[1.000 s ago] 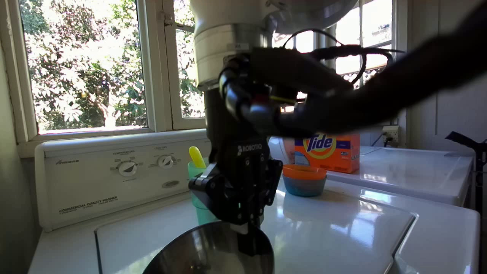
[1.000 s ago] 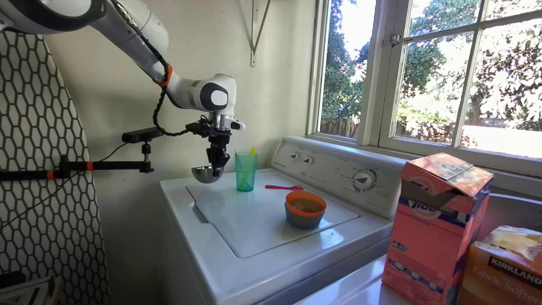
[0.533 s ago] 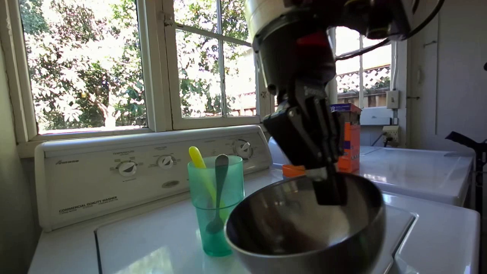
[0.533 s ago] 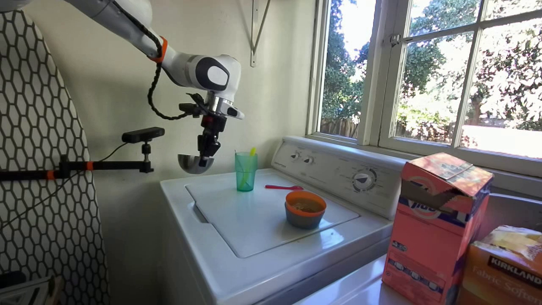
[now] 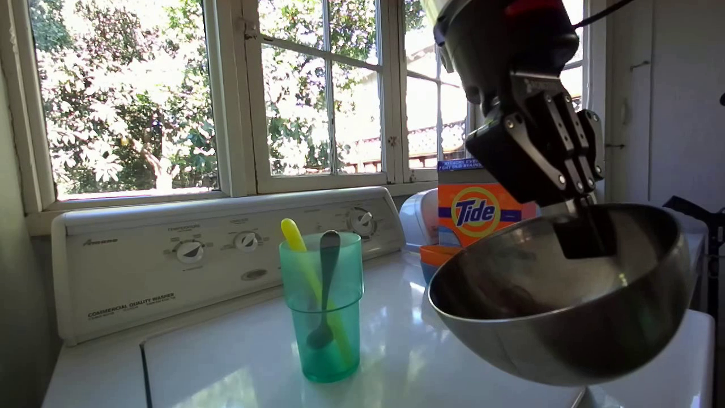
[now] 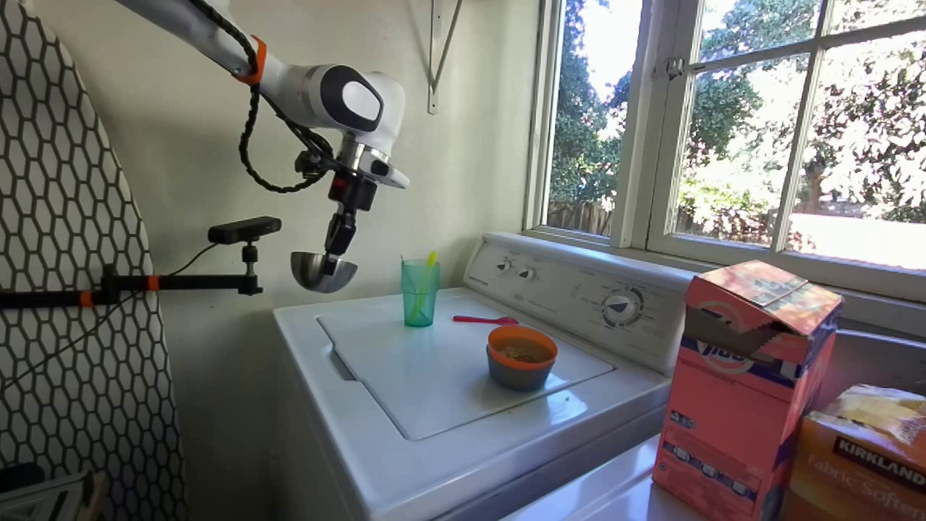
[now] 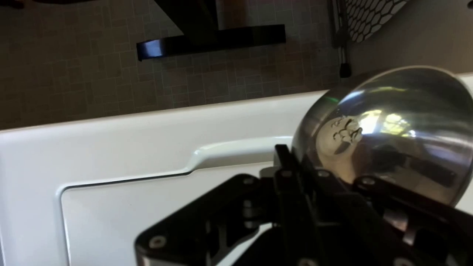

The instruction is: Stack the bowls together.

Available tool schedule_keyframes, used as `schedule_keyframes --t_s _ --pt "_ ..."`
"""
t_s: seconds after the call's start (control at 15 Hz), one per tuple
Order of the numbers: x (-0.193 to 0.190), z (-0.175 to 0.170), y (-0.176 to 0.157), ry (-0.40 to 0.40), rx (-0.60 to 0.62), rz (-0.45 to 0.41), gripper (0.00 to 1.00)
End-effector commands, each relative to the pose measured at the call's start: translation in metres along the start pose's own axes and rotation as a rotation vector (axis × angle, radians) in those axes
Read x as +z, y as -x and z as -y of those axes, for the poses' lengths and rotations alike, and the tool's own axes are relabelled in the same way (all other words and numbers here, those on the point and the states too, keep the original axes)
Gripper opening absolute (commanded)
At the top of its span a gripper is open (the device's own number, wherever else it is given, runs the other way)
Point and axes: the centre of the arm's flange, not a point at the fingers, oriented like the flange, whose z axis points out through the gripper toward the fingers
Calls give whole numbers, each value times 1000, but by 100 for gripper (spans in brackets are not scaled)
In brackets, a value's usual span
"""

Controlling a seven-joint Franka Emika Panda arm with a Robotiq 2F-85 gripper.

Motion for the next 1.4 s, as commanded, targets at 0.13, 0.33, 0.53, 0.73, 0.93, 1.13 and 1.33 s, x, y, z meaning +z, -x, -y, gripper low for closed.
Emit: schedule_keyframes --t_s 0.13,0.33,0.53,0.73,0.93,1.13,1.33 --pt "14 -36 -28 -10 215 -43 1" --pt "8 -97 -44 -70 359 -84 1" --pt "-4 -151 -60 -142 501 -118 1" --pt "-8 -202 -76 -201 645 -154 1" --pt "-11 -217 -84 -197 660 -153 4" --pt "-9 -228 -91 -267 766 -175 1" --pt "-13 -240 -110 -324 931 -267 1"
